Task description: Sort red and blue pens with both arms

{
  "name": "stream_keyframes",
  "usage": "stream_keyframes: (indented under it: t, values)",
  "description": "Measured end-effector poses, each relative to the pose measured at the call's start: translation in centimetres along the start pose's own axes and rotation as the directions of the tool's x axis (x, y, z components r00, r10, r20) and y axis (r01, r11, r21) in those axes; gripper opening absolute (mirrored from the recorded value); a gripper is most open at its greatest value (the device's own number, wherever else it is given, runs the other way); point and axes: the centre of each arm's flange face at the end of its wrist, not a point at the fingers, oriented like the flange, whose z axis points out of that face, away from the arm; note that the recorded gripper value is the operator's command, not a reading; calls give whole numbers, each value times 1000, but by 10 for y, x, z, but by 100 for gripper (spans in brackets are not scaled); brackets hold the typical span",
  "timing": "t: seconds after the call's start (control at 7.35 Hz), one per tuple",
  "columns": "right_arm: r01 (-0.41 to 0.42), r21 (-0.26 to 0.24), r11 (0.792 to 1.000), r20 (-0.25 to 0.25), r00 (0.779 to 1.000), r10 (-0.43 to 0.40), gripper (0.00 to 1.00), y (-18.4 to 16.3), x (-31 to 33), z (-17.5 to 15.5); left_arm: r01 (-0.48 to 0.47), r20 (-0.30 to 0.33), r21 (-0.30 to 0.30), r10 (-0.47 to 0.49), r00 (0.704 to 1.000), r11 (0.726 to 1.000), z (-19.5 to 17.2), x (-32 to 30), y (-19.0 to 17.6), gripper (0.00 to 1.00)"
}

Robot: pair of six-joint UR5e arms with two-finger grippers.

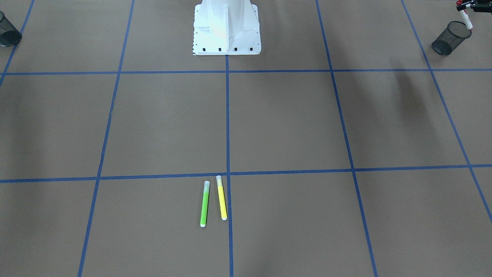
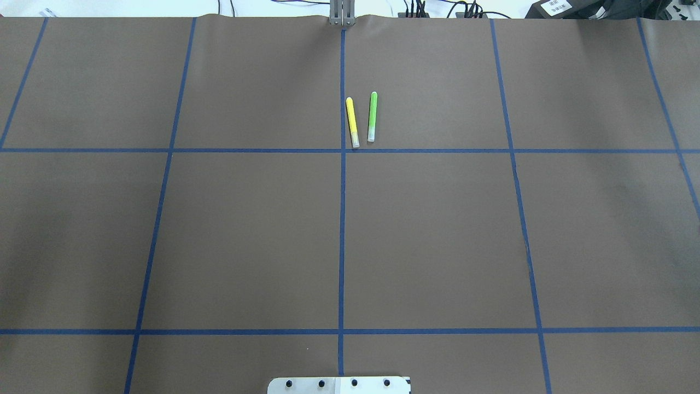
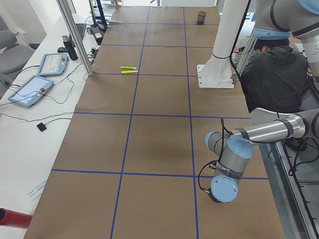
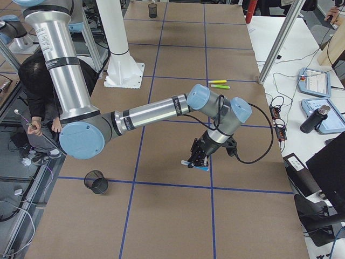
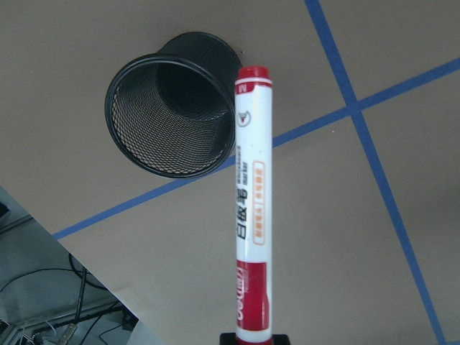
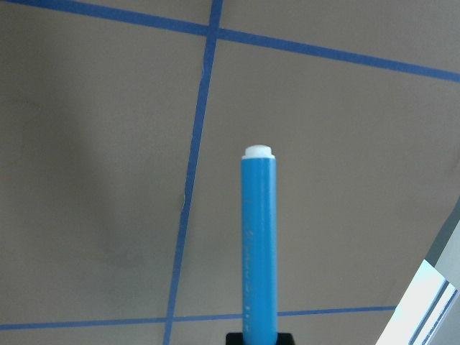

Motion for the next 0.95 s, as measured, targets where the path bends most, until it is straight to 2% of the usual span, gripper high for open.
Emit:
stream_keyframes:
  t: [0.14,0.27,0.41,0.68,0.95]
  values:
    - [2,-15,1000,22,1000,-1,0,12,-3,2,3,-7,-15,-4,1000,1000,4,-6,-9,0]
    - [11,-30,999,38,999,-10,0,22,-3,3,11,-11,-25,-12,1000,1000,7,-11,-15,26]
    - [23,-41,999,50,999,-21,0,29,-1,5,18,-12,-31,-18,1000,999,9,-14,-19,99]
    - [37,-56,998,72,997,-33,0,41,12,12,11,-12,-29,-11,1000,1000,9,-13,-22,100]
    - [58,-98,993,111,993,-47,0,58,26,25,-23,-13,-11,22,1000,1000,-1,6,-21,100]
